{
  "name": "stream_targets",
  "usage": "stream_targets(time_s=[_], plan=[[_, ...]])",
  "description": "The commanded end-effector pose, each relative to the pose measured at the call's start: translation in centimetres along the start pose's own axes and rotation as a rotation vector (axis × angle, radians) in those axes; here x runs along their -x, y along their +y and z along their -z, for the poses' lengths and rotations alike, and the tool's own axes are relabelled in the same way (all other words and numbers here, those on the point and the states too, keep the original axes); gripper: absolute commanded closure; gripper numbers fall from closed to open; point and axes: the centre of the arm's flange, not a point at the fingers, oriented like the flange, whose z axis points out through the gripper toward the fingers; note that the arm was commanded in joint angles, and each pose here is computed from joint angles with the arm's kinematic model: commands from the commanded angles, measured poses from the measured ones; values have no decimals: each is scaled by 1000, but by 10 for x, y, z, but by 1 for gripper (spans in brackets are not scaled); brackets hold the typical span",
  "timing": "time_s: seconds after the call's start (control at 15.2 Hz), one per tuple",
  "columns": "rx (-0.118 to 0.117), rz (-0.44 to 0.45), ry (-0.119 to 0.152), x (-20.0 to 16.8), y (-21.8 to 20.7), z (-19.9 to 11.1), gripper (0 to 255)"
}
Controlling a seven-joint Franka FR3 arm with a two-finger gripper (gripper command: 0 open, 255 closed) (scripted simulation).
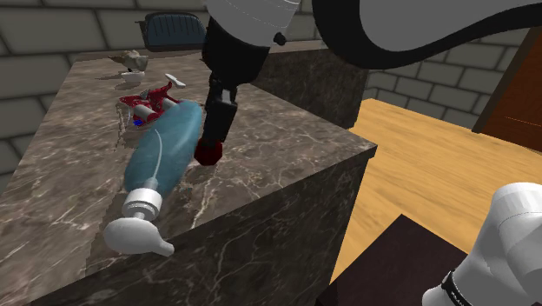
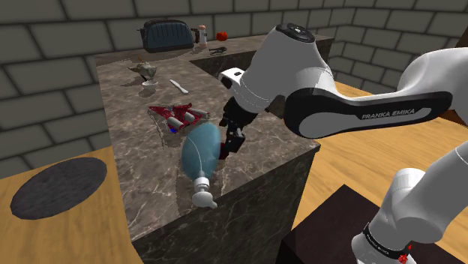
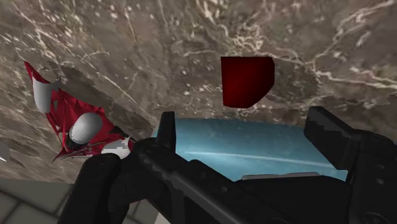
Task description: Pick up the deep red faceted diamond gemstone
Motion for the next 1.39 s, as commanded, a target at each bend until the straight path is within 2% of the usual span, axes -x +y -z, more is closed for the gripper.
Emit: stream_targets(time_s=[0.0,0.33,0.46,0.53,1.12,1.32], plan=[[0,9,5,1,-6,-8,0],[0,9,5,12,-16,-33,0],[0,9,5,12,-16,-33,0],[0,9,5,13,-16,-33,255],[0,9,5,12,-16,-33,255],[0,9,5,6,-11,-20,255]])
